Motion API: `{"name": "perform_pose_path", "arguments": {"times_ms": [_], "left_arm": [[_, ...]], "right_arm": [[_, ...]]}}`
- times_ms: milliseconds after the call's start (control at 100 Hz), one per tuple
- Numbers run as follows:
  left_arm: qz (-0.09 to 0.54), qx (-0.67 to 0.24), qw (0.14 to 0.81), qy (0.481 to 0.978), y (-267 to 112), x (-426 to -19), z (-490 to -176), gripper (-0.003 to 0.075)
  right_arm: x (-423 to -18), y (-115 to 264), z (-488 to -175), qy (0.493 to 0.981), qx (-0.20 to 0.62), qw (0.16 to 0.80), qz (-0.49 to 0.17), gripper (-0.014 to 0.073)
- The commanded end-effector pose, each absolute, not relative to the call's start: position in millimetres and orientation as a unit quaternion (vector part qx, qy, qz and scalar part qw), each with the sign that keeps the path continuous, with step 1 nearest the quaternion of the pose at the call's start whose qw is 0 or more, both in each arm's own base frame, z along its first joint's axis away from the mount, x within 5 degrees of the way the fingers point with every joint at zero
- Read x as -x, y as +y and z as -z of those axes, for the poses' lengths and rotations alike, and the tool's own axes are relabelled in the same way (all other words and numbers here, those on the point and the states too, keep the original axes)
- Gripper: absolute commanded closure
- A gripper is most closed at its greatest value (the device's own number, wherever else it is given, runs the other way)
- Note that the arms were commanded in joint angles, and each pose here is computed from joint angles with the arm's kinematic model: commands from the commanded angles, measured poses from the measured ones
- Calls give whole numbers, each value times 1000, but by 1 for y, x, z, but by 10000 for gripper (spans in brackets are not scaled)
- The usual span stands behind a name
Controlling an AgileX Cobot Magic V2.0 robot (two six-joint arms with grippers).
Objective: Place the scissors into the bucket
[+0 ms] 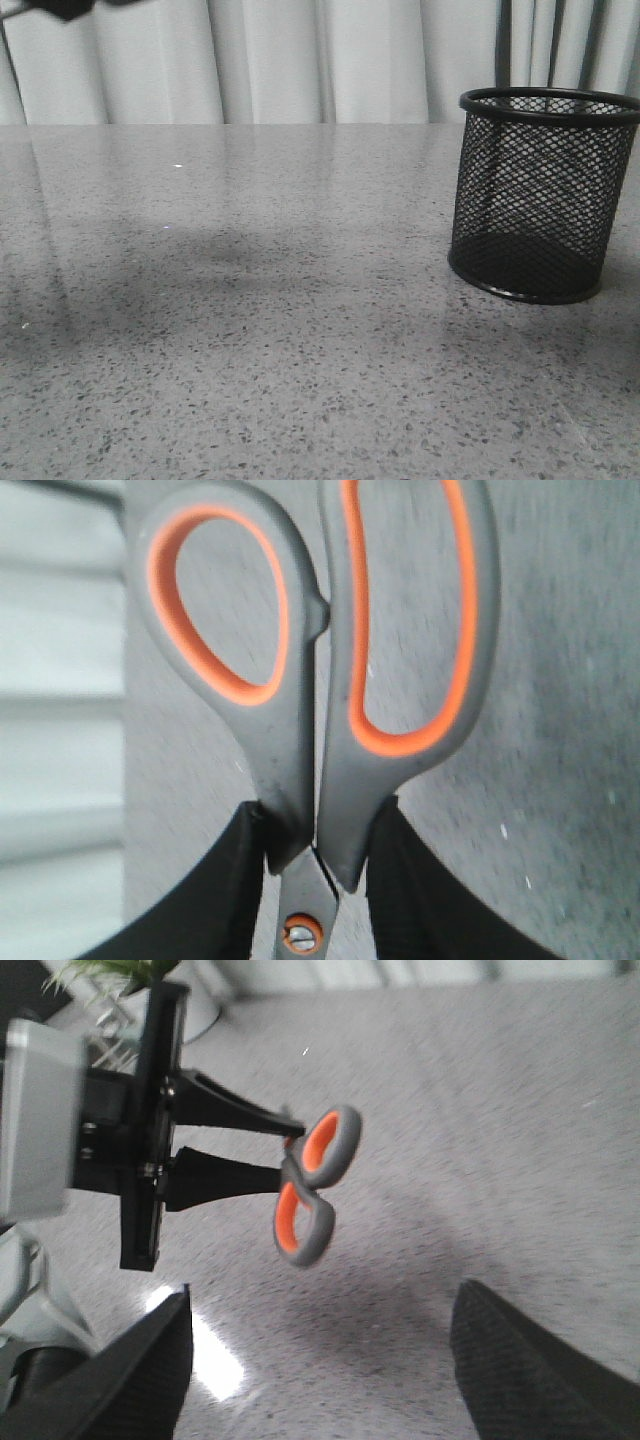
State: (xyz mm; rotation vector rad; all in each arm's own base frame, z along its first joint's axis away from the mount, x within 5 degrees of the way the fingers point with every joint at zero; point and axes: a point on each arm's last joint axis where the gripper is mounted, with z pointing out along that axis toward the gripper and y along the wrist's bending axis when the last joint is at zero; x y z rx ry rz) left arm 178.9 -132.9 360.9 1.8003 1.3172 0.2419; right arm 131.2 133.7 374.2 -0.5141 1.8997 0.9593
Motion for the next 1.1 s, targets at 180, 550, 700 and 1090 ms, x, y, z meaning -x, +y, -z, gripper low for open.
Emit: {"name": "perform_pose_path", "arguments": {"times_ms": [180,550,700,1090], "left_arm": [[-89,-690,527,488,-139,-159,-392,650],[-92,-662,575,472,-124,-139,-413,650],[-83,-658,579,474,-124,-138,-414,650],[23,-525,698,486,-118,-121,-446,300]], "right_arm": [[-165,193,-392,755,219,456,-416,104],[-187,205,-384,758,191,478,-400,287],[-186,206,-384,758,191,477,-401,671],[-180,185,-403,738,189,516,-392,666]]}}
